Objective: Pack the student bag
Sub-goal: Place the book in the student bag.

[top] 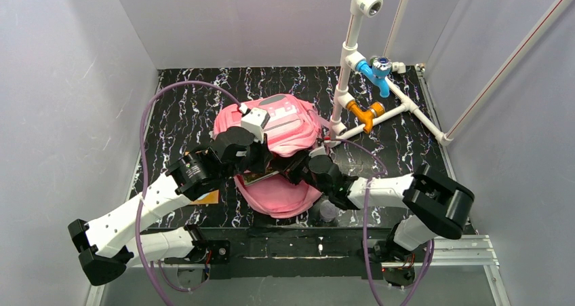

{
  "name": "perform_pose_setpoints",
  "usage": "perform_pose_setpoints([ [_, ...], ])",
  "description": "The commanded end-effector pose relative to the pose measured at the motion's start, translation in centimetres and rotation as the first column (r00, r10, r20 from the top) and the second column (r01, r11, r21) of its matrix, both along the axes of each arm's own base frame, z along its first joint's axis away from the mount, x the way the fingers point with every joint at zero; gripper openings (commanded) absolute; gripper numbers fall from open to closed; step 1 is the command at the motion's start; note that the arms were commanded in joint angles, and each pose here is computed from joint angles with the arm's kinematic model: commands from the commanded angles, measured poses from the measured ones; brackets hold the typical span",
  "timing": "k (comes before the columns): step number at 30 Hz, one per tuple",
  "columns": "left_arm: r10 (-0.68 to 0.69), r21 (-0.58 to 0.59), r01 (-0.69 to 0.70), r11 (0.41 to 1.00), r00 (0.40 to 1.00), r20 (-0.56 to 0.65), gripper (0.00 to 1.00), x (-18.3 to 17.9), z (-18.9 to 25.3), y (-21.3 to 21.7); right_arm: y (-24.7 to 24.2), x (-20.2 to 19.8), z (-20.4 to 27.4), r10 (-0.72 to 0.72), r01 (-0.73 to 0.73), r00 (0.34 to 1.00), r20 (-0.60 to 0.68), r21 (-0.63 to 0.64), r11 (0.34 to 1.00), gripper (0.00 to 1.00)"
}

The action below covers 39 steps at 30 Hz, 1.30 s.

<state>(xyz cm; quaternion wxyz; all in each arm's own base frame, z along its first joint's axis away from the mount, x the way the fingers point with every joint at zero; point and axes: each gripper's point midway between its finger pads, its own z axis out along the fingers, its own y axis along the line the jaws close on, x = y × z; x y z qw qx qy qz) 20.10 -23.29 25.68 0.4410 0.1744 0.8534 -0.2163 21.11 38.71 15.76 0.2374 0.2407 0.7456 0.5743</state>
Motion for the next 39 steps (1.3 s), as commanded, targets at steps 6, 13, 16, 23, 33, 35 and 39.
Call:
perform_pose_setpoints([
  [6,-0.136,-0.124,0.151,0.981,0.984,0.118,0.00,-1.4,5.7,-1.4,3.5,-1.5,8.6,0.137,-0.180,0.979,0.148,0.334,0.925,0.01],
  [13,-0.204,-0.135,0.215,0.967,0.974,0.095,0.00,-2.2,5.9,-2.6,4.9,-1.4,5.3,0.178,-0.187,0.982,0.060,0.413,0.891,0.01],
  [16,-0.208,-0.142,0.218,0.966,0.975,0.081,0.00,-2.2,5.7,-2.8,5.1,-0.8,4.5,0.143,-0.152,0.988,0.052,0.418,0.896,0.01],
  [23,-0.161,-0.096,0.168,0.981,0.984,0.075,0.00,-1.6,5.0,-2.0,3.1,2.2,0.9,-0.053,0.040,0.998,0.029,0.347,0.937,0.01],
  [33,-0.110,-0.020,0.112,0.994,0.991,0.075,0.00,-1.6,4.6,0.5,4.5,2.9,-1.9,-0.016,0.002,0.999,0.047,0.274,0.962,0.59],
  [35,-0.108,-0.016,0.109,0.994,0.992,0.061,0.00,-1.7,3.9,0.5,4.3,1.7,-1.9,0.033,-0.041,0.998,0.044,0.216,0.976,0.72],
  [39,-0.108,-0.022,0.109,0.994,0.993,0.052,0.00,-1.8,3.7,0.5,3.5,-1.1,-3.5,0.086,-0.087,0.996,0.016,0.093,0.992,0.88],
])
